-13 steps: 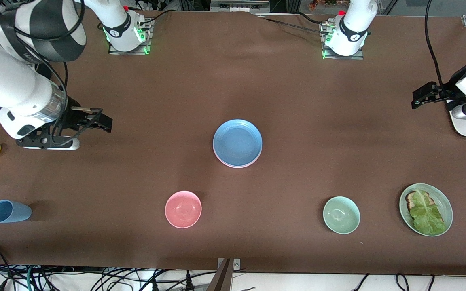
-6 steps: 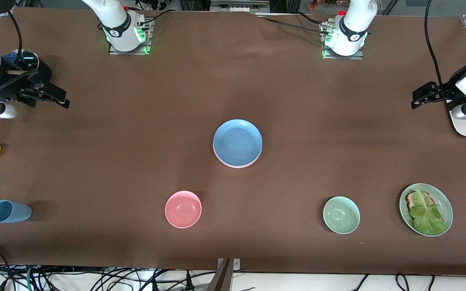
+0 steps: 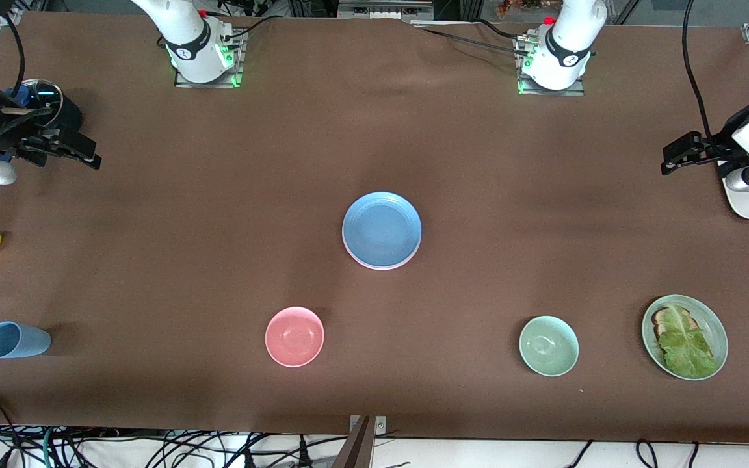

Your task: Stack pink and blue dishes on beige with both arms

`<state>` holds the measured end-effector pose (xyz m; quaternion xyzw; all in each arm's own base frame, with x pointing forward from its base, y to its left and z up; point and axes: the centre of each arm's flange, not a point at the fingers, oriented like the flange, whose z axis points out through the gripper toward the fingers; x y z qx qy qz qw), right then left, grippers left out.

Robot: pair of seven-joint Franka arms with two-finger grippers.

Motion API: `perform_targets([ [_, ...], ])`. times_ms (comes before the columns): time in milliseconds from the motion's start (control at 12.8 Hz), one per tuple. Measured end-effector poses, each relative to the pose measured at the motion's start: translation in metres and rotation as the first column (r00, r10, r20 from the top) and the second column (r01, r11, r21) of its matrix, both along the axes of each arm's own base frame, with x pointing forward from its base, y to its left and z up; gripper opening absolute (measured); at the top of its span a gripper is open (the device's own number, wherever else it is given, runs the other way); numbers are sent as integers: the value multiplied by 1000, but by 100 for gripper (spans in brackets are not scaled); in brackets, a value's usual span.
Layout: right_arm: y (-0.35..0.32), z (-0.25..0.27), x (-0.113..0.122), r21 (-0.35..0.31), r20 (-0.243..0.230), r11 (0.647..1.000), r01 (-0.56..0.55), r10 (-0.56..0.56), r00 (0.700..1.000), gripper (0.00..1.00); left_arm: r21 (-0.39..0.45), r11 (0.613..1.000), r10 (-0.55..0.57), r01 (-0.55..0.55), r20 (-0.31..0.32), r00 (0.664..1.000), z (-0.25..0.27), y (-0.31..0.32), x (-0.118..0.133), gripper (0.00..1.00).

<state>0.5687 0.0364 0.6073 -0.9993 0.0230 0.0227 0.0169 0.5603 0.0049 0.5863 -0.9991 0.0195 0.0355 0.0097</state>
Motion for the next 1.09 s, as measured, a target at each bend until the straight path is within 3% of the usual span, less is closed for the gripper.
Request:
perform_targets([
  [234, -4, 1, 0, -36, 7, 999, -27, 27, 1000, 100, 0, 1000, 0, 0, 0, 1000, 0, 0, 0, 100],
  [1093, -7, 1, -2, -39, -11, 999, -32, 32, 999, 100, 0, 1000, 0, 0, 0, 1000, 0, 0, 0, 100],
])
